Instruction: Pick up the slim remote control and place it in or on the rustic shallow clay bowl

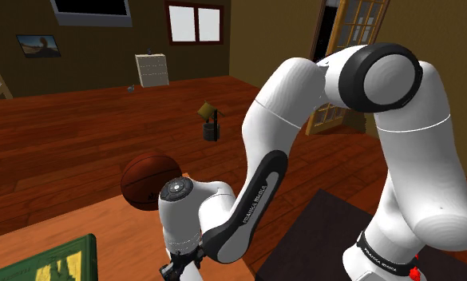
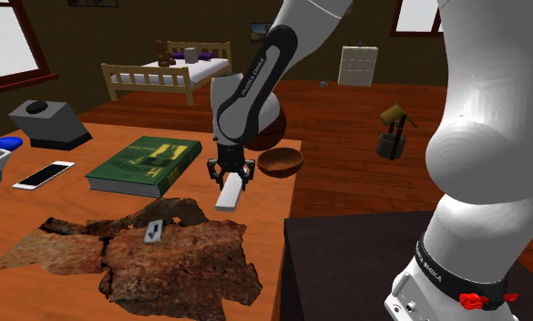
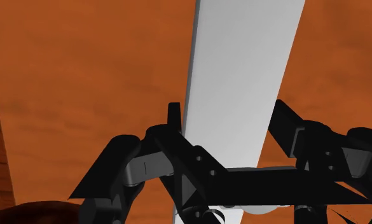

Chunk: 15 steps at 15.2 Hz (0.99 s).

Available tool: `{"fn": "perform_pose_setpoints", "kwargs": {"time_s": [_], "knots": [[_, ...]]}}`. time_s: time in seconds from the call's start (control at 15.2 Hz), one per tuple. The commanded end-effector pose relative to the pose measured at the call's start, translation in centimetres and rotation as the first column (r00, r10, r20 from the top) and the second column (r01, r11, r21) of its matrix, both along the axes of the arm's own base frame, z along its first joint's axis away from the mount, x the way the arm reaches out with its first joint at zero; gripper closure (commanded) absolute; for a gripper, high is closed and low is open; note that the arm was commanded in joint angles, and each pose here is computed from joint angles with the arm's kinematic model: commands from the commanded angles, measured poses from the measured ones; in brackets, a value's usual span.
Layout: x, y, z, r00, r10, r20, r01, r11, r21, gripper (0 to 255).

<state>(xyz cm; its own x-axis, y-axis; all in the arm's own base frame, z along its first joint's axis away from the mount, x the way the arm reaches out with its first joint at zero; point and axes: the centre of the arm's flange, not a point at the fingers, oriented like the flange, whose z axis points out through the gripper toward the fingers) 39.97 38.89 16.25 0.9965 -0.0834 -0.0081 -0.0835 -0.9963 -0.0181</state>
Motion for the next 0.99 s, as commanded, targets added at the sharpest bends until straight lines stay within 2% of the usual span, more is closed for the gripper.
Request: {"fn": "perform_pose_setpoints", "kwargs": {"time_s": [0.0, 0.92], "knots": [[0.0, 0.0, 1.1, 1.000, 0.000, 0.000, 0.000, 1.000, 0.000, 255], [0.0, 0.0, 8.5, 1.000, 0.000, 0.000, 0.000, 1.000, 0.000, 255]]}}
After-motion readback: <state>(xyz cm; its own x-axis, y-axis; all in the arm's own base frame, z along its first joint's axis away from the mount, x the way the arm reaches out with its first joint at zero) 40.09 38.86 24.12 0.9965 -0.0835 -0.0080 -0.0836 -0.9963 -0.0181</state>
